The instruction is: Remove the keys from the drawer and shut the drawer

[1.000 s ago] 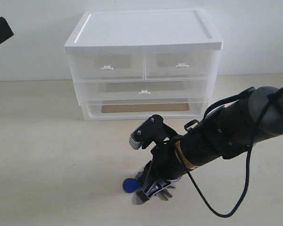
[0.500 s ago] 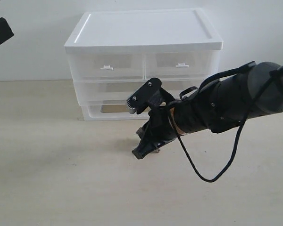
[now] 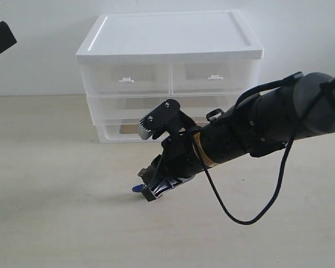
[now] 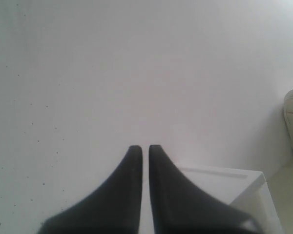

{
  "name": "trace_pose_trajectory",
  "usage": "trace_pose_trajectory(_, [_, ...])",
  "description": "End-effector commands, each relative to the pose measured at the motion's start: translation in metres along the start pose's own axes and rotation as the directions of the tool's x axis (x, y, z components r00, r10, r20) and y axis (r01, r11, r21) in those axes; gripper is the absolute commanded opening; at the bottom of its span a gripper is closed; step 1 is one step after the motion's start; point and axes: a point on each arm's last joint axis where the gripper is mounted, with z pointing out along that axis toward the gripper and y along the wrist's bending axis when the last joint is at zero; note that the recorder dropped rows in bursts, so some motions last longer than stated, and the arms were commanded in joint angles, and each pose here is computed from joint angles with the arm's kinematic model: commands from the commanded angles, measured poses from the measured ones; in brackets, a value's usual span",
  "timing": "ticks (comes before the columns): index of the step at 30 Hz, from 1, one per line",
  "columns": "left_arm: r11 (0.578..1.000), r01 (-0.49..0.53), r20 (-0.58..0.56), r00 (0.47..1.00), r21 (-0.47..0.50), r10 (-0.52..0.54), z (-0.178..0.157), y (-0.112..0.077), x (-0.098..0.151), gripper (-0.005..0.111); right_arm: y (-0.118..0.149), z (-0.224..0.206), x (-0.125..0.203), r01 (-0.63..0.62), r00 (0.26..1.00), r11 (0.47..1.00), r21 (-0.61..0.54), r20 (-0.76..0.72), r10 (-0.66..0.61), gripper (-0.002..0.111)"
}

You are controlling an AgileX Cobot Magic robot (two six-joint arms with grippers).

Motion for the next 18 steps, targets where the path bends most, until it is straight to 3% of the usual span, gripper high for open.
trace_pose_trajectory(1, [1.000,0.002,-0.002,1.000,-0.016,-0.002,-0.0016,0.0012,-0.0006,0.004,-0.0073,-0.0072,-0.0067,-0.007,1.000,0.996,0.088,0.020,0.005,0.000])
trace_pose_trajectory(12, [1.000,0.002,-0.002,1.000,-0.016,-0.002,-0.0016,0.0012,-0.0006,0.004,-0.0050,-0.0071,-0.0069,-0.013,1.000,0.998,0.062,0.022,0.012,0.001])
trace_pose_trajectory(14, [1.000,0.002,-0.002,1.000,-0.016,-0.002,-0.0016,0.0012,-0.0006,0.004,-0.0076,-0.0073,-0.0067,-0.028,0.999,0.996,0.090,0.022,0.027,0.009])
trace_pose_trajectory(18, [1.000,0.002,-0.002,1.000,-0.016,-0.002,-0.0016,0.0012,-0.0006,0.004,-0.0097,-0.0075,-0.0066,-0.040,0.999,0.993,0.114,0.022,0.038,0.039])
